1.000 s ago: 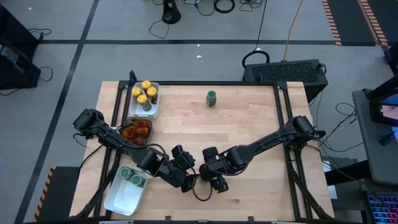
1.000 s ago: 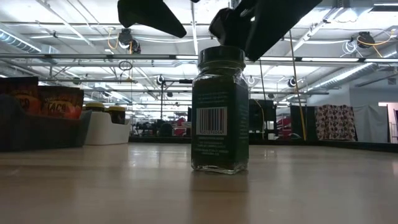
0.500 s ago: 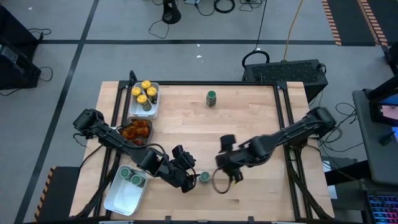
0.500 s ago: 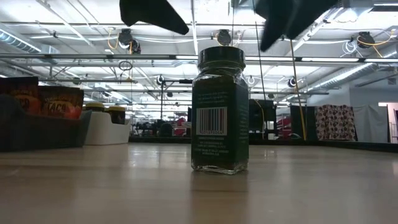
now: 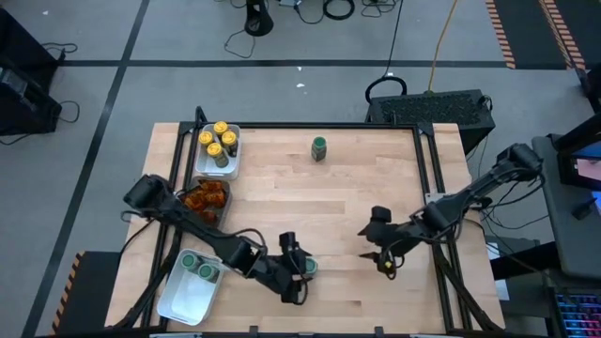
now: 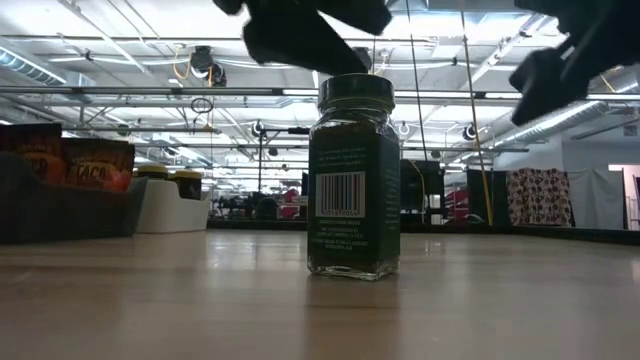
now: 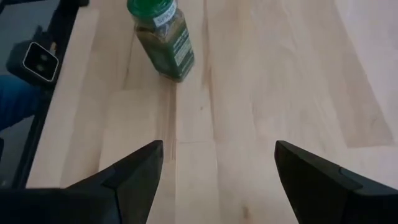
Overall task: Sort spices by type
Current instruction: Put the right green seasoning bottle into the bottom white bin
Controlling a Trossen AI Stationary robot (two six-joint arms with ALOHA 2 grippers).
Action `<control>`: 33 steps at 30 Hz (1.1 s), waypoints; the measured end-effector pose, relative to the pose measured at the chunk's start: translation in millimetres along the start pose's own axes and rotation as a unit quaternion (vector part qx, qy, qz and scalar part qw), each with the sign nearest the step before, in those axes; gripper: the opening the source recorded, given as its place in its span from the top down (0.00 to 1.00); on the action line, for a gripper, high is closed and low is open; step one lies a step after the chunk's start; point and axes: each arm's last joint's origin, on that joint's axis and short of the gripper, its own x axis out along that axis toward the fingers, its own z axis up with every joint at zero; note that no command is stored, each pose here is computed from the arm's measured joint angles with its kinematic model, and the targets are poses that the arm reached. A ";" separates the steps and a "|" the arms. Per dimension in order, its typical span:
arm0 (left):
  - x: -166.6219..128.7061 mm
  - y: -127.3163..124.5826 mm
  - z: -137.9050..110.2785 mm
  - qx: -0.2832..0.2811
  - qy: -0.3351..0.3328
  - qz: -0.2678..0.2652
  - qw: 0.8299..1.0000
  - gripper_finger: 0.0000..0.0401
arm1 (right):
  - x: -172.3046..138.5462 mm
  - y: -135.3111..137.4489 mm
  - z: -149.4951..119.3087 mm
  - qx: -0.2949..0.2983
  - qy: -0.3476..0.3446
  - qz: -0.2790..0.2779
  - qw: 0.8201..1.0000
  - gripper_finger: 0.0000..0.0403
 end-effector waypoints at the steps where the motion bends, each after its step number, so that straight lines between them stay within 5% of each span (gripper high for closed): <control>1: 4.2 1.5 -0.4 -0.005 0.003 -0.010 1.000 0.24 | 0.2 -0.6 -3.7 0.003 -0.002 0.003 1.000 0.28; 11: 22.6 20.3 1.2 -0.051 0.020 -0.030 0.998 0.24 | 5.7 -3.1 -12.0 -0.004 0.001 -0.002 1.000 0.28; 33: 35.4 16.3 -13.9 -0.077 0.058 -0.032 0.995 0.24 | 5.7 -1.6 -10.1 -0.020 -0.008 0.007 1.000 0.28</control>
